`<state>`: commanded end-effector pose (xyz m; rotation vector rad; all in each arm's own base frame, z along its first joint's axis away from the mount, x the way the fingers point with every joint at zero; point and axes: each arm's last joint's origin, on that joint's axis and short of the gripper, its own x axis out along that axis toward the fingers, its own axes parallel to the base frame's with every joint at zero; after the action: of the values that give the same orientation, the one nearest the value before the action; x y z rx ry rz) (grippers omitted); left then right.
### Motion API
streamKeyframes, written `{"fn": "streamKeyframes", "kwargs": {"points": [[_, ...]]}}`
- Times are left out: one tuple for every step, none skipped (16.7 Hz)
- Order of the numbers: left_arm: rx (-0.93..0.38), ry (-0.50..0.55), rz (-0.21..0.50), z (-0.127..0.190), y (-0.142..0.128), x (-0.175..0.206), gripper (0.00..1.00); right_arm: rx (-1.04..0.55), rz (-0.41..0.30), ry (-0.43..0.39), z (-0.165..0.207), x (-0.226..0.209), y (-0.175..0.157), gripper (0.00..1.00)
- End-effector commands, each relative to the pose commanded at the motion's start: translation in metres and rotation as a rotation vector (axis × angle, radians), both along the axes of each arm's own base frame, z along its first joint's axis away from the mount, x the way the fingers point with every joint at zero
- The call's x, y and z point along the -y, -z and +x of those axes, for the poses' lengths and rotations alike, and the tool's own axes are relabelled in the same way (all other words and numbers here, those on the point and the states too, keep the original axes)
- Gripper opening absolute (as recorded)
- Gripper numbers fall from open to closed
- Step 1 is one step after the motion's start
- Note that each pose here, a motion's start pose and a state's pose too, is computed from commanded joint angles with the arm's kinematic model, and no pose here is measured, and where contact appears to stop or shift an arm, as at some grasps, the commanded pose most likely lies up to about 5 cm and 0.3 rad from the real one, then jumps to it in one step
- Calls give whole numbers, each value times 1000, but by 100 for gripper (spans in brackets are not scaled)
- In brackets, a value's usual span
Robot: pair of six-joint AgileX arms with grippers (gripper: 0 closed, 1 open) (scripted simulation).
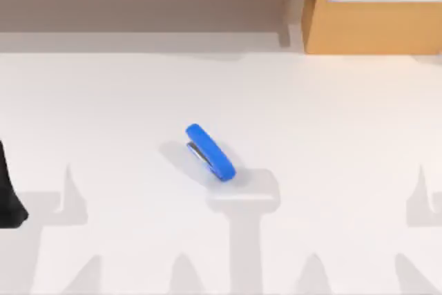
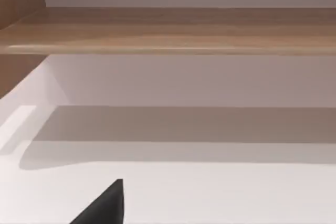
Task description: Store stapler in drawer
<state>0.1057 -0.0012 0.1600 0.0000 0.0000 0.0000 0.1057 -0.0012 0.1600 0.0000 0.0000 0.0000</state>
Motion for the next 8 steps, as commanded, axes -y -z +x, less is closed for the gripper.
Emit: {"fn": "streamKeyframes", "kwargs": {"points": [[0,0,0,0,0,0,100,0,0,0,0,0,0,100],[0,0,0,0,0,0,100,0,0,0,0,0,0,100],[0,0,0,0,0,0,100,1,-7,1,0,0,-1,100],[0,0,0,0,0,0,100,4,-20,4,1,0,-4,100],[0,0,0,0,0,0,100,6,-40,7,2,0,-8,100],[0,0,0,0,0,0,100,9,-67,10,4,0,-14,100],[0,0,0,0,0,0,100,11,-99,13,6,0,-20,100],[0,0,0,0,0,0,100,13,-137,16,9,0,-26,100]]}}
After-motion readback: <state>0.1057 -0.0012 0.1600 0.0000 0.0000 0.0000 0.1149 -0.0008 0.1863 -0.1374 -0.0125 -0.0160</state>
